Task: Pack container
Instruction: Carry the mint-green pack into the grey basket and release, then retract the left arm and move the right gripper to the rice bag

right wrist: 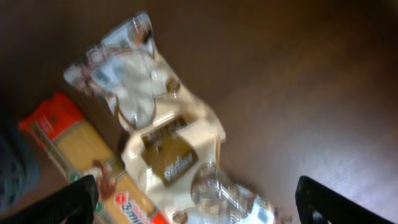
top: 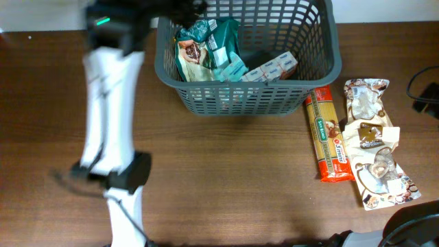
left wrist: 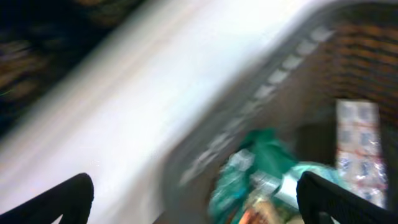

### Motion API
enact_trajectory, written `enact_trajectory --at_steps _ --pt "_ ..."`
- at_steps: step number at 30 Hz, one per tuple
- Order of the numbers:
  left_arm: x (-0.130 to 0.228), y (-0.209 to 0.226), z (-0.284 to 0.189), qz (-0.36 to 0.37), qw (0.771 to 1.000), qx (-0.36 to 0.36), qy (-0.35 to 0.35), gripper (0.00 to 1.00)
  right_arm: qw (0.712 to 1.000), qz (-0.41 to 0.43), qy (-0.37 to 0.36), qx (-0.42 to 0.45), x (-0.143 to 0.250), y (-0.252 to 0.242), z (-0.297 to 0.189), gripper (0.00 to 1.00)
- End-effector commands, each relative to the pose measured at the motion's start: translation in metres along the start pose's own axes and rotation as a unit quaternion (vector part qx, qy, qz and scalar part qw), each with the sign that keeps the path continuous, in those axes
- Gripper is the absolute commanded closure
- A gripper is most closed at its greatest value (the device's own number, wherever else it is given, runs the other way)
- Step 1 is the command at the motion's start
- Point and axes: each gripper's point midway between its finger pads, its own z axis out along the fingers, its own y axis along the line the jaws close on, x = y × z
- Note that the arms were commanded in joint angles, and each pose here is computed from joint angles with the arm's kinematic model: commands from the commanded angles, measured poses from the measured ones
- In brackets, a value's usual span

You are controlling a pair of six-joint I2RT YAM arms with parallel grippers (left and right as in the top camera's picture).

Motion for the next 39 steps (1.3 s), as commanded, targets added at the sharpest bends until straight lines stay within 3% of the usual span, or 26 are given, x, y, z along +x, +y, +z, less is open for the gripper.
enact_trajectory --at_steps 1,5,11,17,20,21,22,25,27,33,39 --pt "0.03 0.066 -0.077 -0.083 0.98 -0.162 0.075 0.01 0.994 -0.084 -0.03 -0.058 -0.013 0.029 -0.001 0.01" --pt "0.079 0.087 -0.119 -0.154 0.959 -0.193 0.14 0.01 0.977 -0.186 -0.053 -0.095 -0.018 0.07 0.0 0.01" --pt "0.17 0.122 -0.169 -0.302 0.89 -0.25 0.232 0.01 0.933 -0.333 0.012 -0.134 0.025 0.142 0.02 0.01" --pt "0.219 0.141 -0.202 -0.375 0.856 -0.253 0.25 0.01 0.896 -0.405 0.107 -0.15 0.077 0.166 0.039 0.01" --pt "0.235 0.151 -0.216 -0.401 0.844 -0.257 0.246 0.01 0.898 -0.409 0.12 -0.107 0.077 0.149 0.05 0.01" --pt "0.24 0.153 -0.219 -0.409 0.841 -0.256 0.244 0.01 0.903 -0.402 0.118 -0.093 0.073 0.142 0.052 0.01" --pt "0.246 0.157 -0.225 -0.422 0.837 -0.254 0.239 0.01 0.928 -0.353 0.105 -0.056 0.056 0.121 0.057 0.01" --pt "0.256 0.163 -0.233 -0.432 0.829 -0.263 0.239 0.01 0.968 -0.228 0.099 0.033 0.036 0.069 0.062 0.01" --pt "0.26 0.167 -0.235 -0.434 0.827 -0.267 0.238 0.01 0.977 -0.166 0.119 0.06 0.04 0.04 0.064 0.01" --pt "0.264 0.177 -0.227 -0.43 0.829 -0.272 0.232 0.01 0.959 -0.079 0.267 0.054 0.098 -0.011 0.061 0.01" --pt "0.274 0.181 -0.219 -0.433 0.827 -0.268 0.238 0.01 0.915 -0.017 0.401 0.035 0.149 -0.027 0.048 0.01"
